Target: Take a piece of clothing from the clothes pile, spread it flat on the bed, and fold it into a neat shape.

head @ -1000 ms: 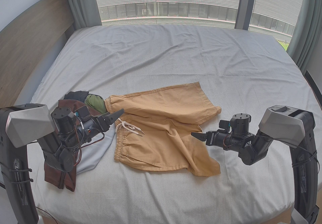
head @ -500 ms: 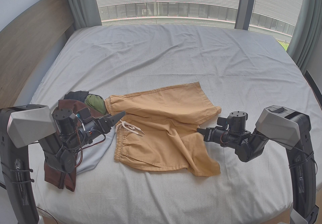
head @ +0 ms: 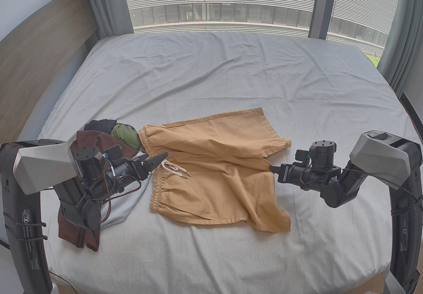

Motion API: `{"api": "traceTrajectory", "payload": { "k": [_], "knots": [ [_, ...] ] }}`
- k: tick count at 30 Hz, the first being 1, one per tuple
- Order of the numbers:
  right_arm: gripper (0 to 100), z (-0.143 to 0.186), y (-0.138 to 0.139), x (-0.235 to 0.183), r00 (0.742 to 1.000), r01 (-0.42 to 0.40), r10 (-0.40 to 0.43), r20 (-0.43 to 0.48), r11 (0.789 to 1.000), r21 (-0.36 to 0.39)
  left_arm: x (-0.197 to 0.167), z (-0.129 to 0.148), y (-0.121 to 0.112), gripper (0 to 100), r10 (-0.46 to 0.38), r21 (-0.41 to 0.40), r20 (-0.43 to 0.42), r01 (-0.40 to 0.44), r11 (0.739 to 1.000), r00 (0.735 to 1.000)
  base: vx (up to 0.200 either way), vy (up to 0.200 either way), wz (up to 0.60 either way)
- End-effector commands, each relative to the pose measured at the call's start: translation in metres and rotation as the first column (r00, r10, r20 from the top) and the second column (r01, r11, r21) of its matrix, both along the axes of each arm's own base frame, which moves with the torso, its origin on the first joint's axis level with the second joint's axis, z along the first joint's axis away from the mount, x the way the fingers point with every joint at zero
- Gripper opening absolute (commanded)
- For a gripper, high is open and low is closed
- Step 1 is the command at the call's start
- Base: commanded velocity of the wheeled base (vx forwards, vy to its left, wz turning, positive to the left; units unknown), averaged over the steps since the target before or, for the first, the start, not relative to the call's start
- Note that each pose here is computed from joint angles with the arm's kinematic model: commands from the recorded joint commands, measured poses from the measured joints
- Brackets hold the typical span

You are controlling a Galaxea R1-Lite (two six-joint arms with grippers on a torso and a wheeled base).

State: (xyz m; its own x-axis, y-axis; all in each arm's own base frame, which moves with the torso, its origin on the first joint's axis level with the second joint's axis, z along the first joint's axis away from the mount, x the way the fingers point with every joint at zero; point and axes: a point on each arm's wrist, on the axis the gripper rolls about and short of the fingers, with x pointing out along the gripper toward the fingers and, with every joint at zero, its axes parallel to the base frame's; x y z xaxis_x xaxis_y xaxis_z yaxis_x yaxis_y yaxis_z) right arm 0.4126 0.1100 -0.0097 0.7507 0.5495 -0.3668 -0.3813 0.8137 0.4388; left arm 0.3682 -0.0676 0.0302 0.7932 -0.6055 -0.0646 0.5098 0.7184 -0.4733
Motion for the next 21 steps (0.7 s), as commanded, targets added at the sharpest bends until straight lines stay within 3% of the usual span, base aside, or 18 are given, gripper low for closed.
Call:
{"api": "traceTrajectory", "payload": {
  "k": [1, 21],
  "knots": [
    [0, 0.024, -0.012, -0.002, 0.999, 0.018, -0.018, 0.037, 1.000, -0.013, -0.001, -0.013, -0.004, 100, -0.013, 0.022, -0.026, 0.014, 1.000, 1.000, 0.000, 0.000, 0.00],
    [0, 0.031, -0.031, 0.016, 0.998, 0.049, -0.044, 0.048, 0.994, -0.100, -0.007, -0.026, -0.016, 100, -0.049, 0.033, -0.066, 0.051, 0.998, 0.997, 0.000, 0.000, 0.00]
  ]
}}
